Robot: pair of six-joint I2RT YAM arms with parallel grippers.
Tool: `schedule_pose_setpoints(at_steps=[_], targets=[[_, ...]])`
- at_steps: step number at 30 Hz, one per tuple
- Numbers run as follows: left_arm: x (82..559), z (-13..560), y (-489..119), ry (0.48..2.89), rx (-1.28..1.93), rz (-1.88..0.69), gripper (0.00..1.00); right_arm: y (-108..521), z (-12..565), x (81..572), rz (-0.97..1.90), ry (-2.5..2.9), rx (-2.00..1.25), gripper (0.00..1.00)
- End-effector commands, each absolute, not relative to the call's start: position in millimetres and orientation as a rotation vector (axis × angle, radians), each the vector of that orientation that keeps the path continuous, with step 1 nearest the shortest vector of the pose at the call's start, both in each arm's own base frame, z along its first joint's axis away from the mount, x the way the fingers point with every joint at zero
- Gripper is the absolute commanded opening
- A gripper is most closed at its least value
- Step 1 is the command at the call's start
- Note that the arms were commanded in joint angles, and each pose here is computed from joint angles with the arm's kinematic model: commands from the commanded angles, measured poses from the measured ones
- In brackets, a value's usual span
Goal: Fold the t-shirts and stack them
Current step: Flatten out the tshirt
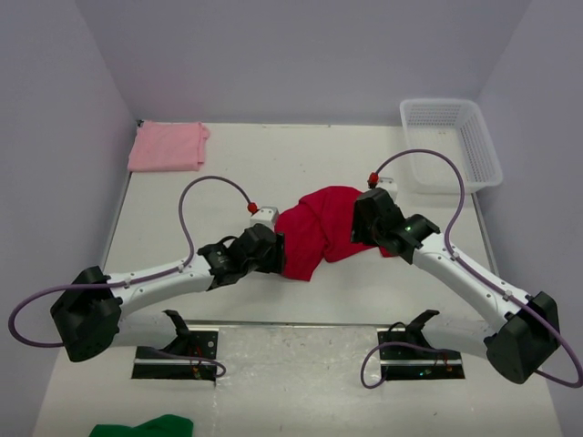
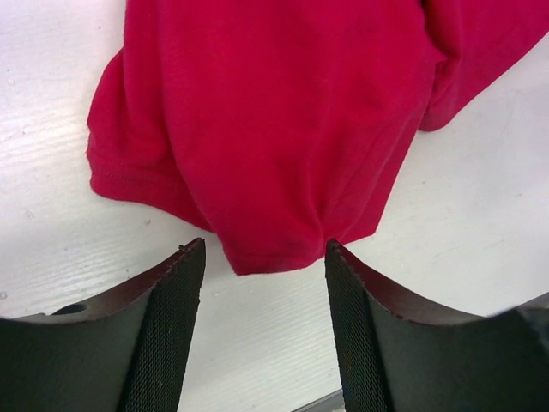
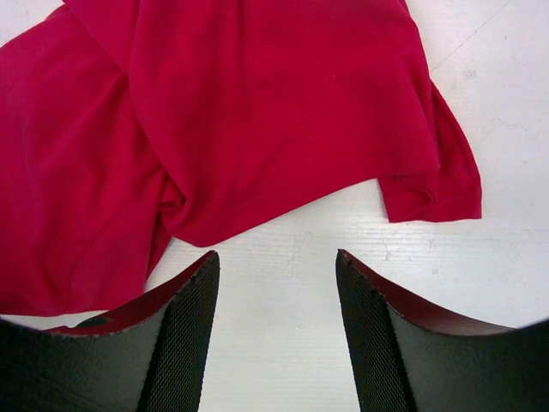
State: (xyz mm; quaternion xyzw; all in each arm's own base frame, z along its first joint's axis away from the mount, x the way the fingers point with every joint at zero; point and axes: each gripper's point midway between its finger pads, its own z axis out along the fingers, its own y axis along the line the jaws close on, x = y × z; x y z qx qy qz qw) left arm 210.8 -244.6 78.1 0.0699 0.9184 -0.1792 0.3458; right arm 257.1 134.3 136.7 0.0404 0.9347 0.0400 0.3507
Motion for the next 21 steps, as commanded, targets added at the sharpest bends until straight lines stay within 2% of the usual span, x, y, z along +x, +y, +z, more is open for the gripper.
schedule_pose_setpoints(at_steps=[1, 15, 21], targets=[[224.8, 91.5, -262.3, 2.328, 0.193, -0.500, 0.59, 136.0, 155.9, 264.1, 0.126, 2.375, 0.131, 0.58], [219.5, 80.1, -253.9, 2.384, 0.176, -0.448, 0.59, 124.9, 162.3, 257.0, 0.121, 2.349, 0.157, 0.58], [215.9, 70.2, -248.1, 2.412, 0.176, -0.416, 0.55, 121.0, 155.5, 258.4, 0.086, 2.364, 0.189, 0.57]])
